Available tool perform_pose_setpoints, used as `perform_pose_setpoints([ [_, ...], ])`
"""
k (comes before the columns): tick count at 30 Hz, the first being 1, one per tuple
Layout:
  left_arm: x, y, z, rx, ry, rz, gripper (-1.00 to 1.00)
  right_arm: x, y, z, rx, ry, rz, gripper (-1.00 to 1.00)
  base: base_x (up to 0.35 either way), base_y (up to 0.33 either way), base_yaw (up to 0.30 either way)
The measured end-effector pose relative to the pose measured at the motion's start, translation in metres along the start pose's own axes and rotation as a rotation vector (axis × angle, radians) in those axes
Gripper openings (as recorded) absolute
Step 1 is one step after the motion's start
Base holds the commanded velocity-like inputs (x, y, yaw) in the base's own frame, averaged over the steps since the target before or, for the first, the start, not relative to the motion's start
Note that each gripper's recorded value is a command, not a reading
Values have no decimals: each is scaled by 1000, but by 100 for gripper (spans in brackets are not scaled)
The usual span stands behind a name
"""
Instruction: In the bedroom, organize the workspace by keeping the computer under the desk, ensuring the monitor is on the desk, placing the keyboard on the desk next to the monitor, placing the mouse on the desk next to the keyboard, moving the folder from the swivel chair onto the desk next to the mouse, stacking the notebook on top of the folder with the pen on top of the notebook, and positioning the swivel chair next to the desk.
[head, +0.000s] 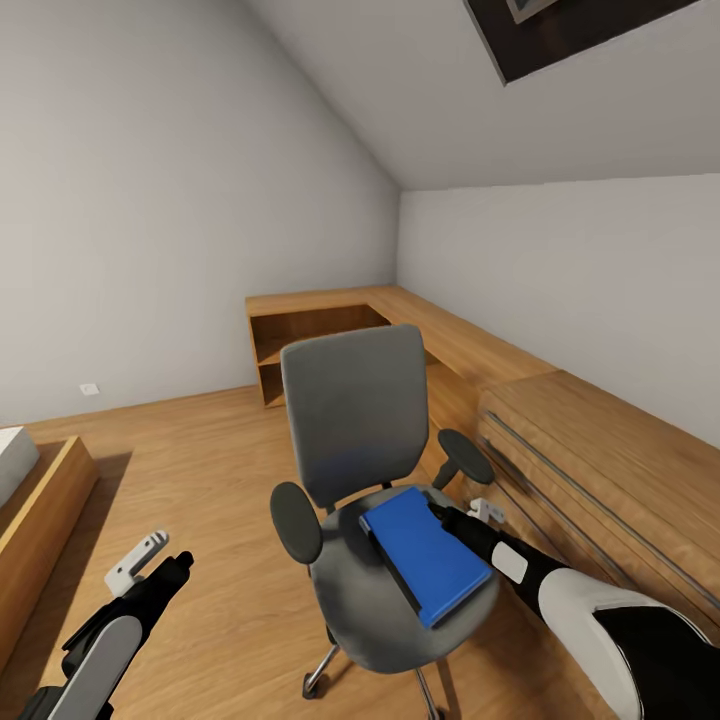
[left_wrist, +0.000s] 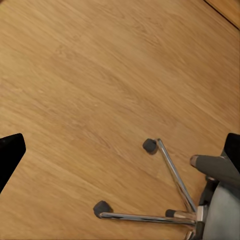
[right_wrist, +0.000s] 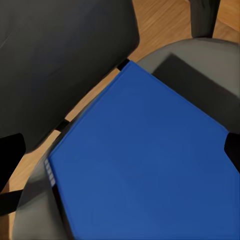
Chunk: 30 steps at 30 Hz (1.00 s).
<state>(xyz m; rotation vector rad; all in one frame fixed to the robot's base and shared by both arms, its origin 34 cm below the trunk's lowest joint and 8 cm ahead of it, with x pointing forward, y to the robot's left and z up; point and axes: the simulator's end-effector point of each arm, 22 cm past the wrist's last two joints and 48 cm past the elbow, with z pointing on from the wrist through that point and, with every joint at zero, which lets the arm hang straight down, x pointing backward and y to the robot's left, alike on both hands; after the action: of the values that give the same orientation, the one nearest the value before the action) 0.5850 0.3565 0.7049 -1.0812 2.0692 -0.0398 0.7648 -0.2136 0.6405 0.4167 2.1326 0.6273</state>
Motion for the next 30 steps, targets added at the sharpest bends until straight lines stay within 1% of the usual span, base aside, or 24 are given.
perform_pose_setpoints([
  [7,9,6,8,1,1,1,100,3,-9,5,2,-17,-11,100,0,0,0],
  [10,13,8,12,1,2,2,100,-16,-12,7,5,-55,-28,100,0,0,0],
  [11,15,9,13,1,2,2,100,-28,-13,8,11,-78,-39,100,0,0,0],
  [12,16,10,14,2,3,3,100,-40,-15,8,27,-102,-52,100,0,0,0],
  [13,18,10,15,3,3,3,100,-52,-21,8,61,-126,-65,100,0,0,0],
  [14,19,11,16,3,4,3,100,-57,-25,9,84,-138,-72,100,0,0,0],
  [15,21,12,17,3,4,4,100,-69,-32,8,128,-163,-86,100,0,0,0],
  [16,22,13,19,3,4,5,100,-74,-36,7,151,-175,-95,100,0,0,0],
  [17,23,14,20,3,4,6,100,-84,-42,5,191,-193,-114,100,0,0,0],
  [18,25,15,21,3,4,6,100,-87,-45,5,209,-198,-124,100,0,0,0],
  [20,26,17,23,2,2,11,100,-90,-54,4,261,-187,-164,100,0,0,0],
  [23,30,20,27,2,2,14,100,-83,-61,6,290,-159,-195,100,0,0,0],
  [28,36,26,33,0,0,15,100,-66,-62,13,289,-133,-201,100,0,0,0],
  [30,39,28,35,-2,0,15,100,-48,-62,18,288,-107,-195,100,0,0,0],
])
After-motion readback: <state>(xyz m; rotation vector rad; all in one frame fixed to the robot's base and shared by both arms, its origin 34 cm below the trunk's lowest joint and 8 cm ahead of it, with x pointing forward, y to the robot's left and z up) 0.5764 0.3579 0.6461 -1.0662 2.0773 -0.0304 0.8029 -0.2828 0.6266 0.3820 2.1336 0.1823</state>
